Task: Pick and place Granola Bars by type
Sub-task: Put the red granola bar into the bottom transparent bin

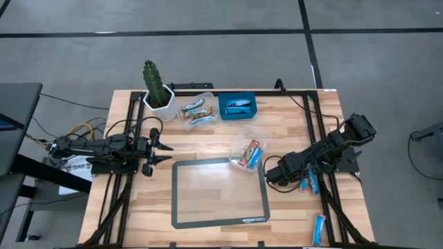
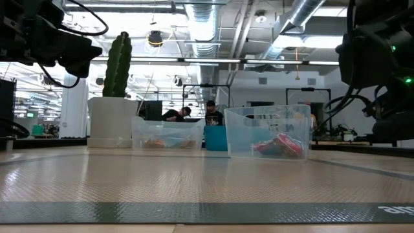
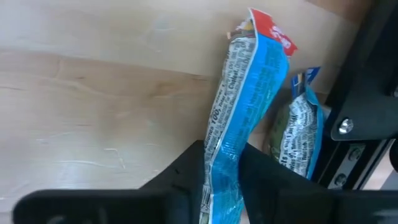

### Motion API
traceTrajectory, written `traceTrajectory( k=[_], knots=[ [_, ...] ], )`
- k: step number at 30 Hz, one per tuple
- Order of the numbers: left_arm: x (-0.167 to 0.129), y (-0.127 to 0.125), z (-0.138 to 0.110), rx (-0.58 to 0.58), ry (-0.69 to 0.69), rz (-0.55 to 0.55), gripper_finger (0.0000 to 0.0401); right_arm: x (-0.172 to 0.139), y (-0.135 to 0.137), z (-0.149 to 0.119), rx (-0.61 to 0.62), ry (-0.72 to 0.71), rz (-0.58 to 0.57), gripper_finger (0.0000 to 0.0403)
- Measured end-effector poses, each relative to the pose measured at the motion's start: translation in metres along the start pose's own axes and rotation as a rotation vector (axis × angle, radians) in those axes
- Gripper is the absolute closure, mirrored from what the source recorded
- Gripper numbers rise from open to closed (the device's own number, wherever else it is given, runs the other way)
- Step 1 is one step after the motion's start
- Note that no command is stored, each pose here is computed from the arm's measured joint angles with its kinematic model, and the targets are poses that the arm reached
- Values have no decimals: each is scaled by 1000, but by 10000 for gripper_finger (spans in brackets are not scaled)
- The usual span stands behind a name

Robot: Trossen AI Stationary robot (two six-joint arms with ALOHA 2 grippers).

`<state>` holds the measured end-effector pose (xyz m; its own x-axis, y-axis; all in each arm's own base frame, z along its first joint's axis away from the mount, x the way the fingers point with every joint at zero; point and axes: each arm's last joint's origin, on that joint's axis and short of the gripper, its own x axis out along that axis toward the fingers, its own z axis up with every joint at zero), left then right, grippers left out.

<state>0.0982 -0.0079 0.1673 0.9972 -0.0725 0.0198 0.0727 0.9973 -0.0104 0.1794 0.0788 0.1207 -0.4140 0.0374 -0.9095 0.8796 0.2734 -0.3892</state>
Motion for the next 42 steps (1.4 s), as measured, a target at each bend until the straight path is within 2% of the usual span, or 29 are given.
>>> traceTrajectory(
  k=[4,12,22,36,42],
  knots=[
    [0,0,0,9,-1,0,266,0,1,0,-6,-4,5,340],
    [0,0,0,8,0,0,266,-4,3,0,-14,-31,19,344],
    [0,0,0,10,0,0,266,-19,12,1,-34,-175,105,344],
    [0,0,0,7,0,0,266,-69,-7,7,36,-381,245,344],
    [0,0,0,1,0,0,266,-96,-17,8,62,-511,363,344]
  ],
)
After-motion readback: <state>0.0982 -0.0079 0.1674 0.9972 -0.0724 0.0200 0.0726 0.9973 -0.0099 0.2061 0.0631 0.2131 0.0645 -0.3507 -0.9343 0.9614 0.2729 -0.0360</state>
